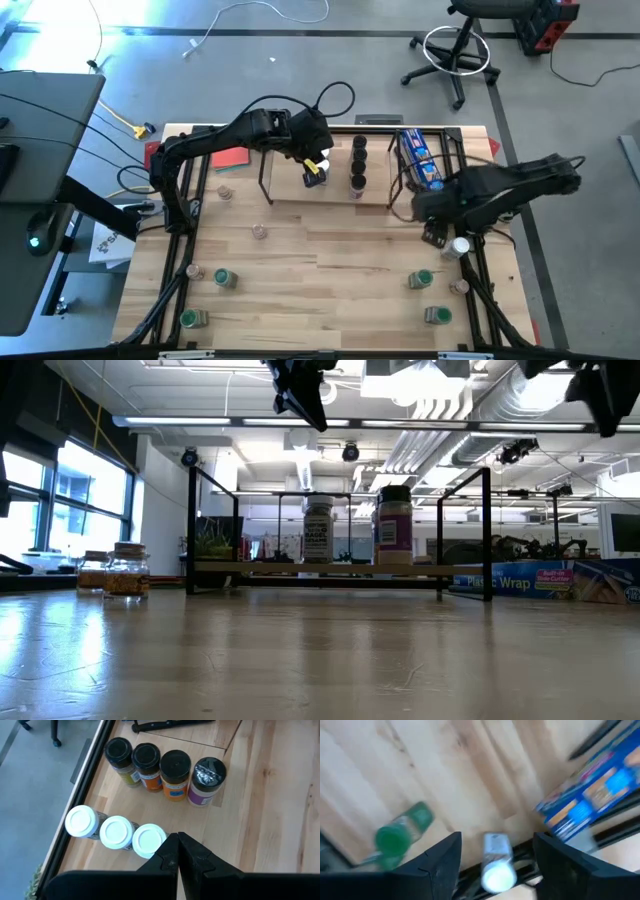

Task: Shelf spices
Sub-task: Put the white seasoning bottle on the shelf aligned with the other white seasoning bottles

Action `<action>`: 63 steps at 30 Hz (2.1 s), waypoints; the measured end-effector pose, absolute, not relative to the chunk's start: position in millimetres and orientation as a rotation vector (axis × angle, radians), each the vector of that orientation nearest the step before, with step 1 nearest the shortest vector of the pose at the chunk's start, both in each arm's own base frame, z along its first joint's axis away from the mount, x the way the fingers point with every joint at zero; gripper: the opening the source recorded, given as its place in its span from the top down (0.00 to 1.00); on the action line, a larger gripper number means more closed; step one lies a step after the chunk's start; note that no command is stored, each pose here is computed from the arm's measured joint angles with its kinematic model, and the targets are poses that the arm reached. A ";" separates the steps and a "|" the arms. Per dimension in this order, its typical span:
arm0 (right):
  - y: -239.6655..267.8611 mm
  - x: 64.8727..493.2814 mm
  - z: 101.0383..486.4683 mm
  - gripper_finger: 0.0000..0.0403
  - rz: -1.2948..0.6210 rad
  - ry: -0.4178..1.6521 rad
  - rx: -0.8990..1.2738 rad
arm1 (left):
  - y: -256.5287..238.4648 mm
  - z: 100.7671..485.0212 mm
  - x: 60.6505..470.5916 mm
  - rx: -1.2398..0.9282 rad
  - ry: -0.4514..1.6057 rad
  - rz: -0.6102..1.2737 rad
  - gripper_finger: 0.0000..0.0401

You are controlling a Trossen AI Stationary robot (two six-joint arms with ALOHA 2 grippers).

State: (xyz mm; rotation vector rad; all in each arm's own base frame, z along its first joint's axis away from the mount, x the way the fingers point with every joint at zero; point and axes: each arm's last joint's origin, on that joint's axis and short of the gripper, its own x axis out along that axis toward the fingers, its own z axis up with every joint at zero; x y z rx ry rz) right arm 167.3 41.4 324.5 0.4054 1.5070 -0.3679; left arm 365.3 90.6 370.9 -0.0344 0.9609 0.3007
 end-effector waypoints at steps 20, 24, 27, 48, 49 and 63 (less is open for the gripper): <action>47.9 121.7 244.4 0.32 -0.296 1.912 0.545 | 90.3 371.7 366.7 -0.044 0.943 0.280 1.00; 46.6 117.5 232.3 0.32 -0.322 1.950 0.534 | 90.2 371.7 366.7 -0.044 0.943 0.279 1.00; 46.4 115.9 225.1 0.32 -0.324 1.963 0.545 | 90.3 371.7 366.7 -0.044 0.943 0.279 1.00; 52.3 119.4 219.5 0.55 -0.343 1.903 0.558 | 90.5 371.7 366.5 -0.055 0.942 0.296 1.00; 52.4 119.6 219.5 0.55 -0.341 1.902 0.560 | 90.6 371.6 366.5 -0.060 0.942 0.299 1.00; 44.5 154.6 270.4 0.55 -0.419 1.640 0.688 | 89.7 369.6 363.8 -0.108 0.971 0.320 1.00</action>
